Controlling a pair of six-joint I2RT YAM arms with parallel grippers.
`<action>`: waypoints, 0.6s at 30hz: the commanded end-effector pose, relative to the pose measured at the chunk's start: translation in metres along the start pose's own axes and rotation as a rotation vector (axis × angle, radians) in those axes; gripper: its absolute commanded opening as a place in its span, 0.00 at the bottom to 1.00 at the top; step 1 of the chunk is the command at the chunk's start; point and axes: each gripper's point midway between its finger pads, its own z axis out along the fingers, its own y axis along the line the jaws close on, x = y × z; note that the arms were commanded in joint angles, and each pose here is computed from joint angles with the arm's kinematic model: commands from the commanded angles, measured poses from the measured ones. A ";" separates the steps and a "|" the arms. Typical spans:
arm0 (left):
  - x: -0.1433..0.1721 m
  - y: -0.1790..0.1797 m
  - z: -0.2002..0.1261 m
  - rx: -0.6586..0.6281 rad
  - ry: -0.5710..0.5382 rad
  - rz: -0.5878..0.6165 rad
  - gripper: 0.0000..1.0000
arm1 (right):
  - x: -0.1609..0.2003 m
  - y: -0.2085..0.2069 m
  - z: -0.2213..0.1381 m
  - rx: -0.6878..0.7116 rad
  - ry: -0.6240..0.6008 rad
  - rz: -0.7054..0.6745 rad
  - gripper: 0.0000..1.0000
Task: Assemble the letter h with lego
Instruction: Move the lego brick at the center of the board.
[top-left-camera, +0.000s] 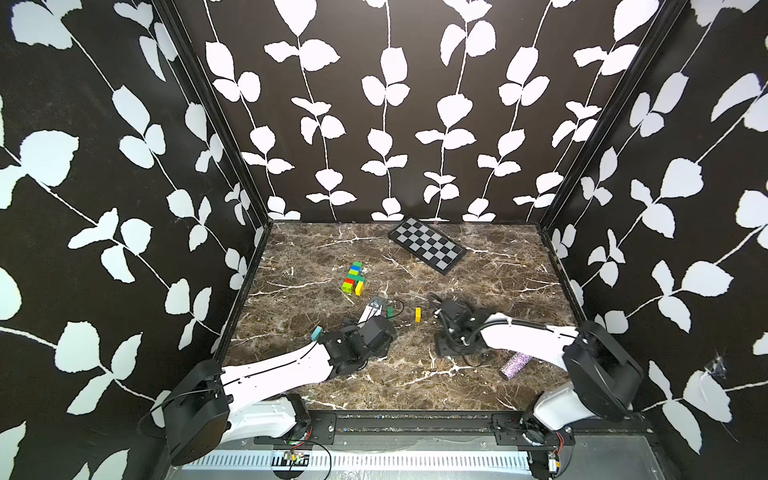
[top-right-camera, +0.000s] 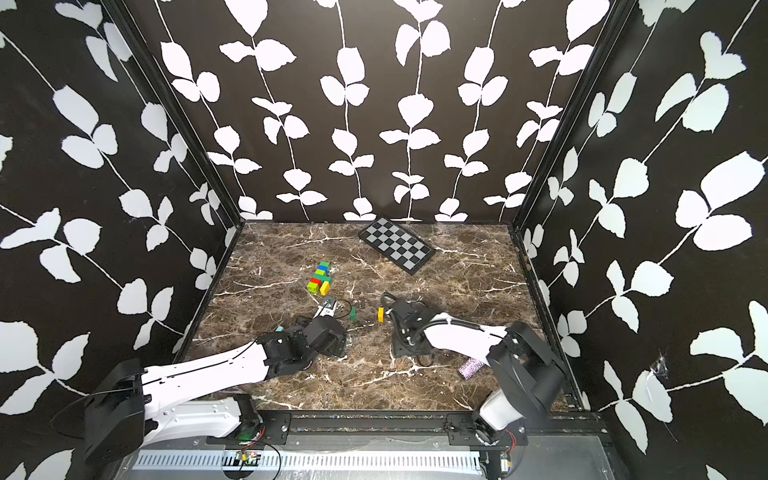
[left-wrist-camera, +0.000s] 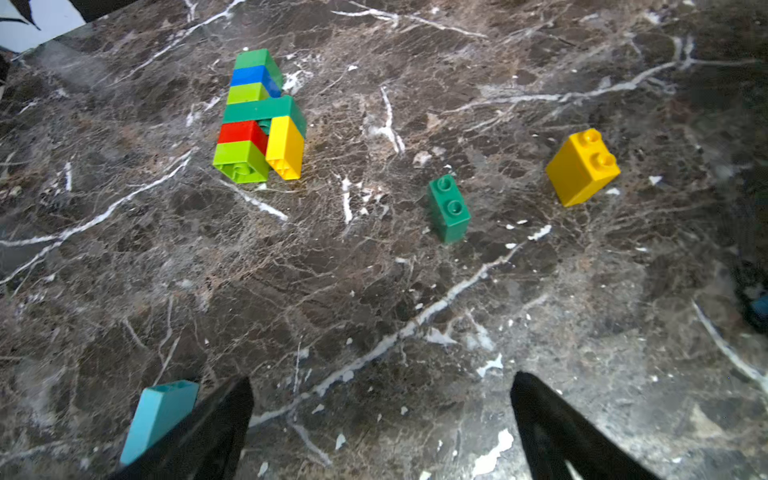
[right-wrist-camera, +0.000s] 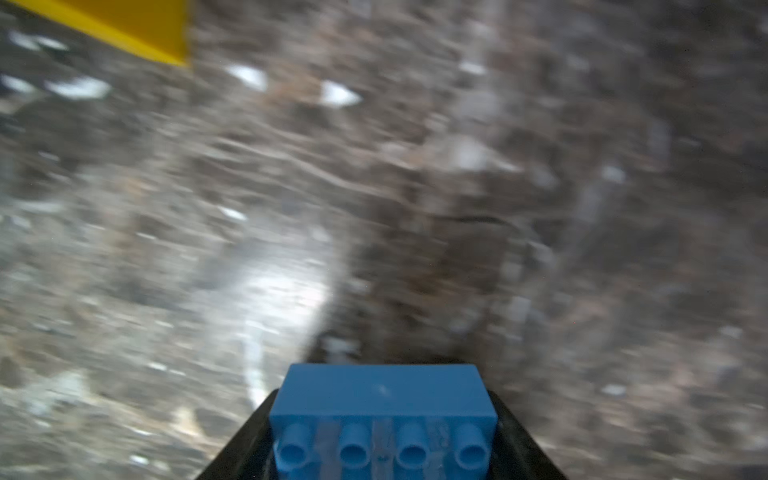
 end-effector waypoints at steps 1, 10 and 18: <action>0.001 0.025 -0.005 -0.042 0.014 -0.100 0.99 | -0.017 0.030 0.003 0.004 -0.108 0.103 0.50; 0.010 0.043 -0.005 -0.012 0.024 -0.225 0.99 | -0.015 0.095 0.008 -0.025 -0.149 0.097 0.56; 0.013 0.040 -0.004 0.006 0.047 -0.236 0.99 | -0.013 0.127 0.014 -0.099 -0.123 0.092 0.81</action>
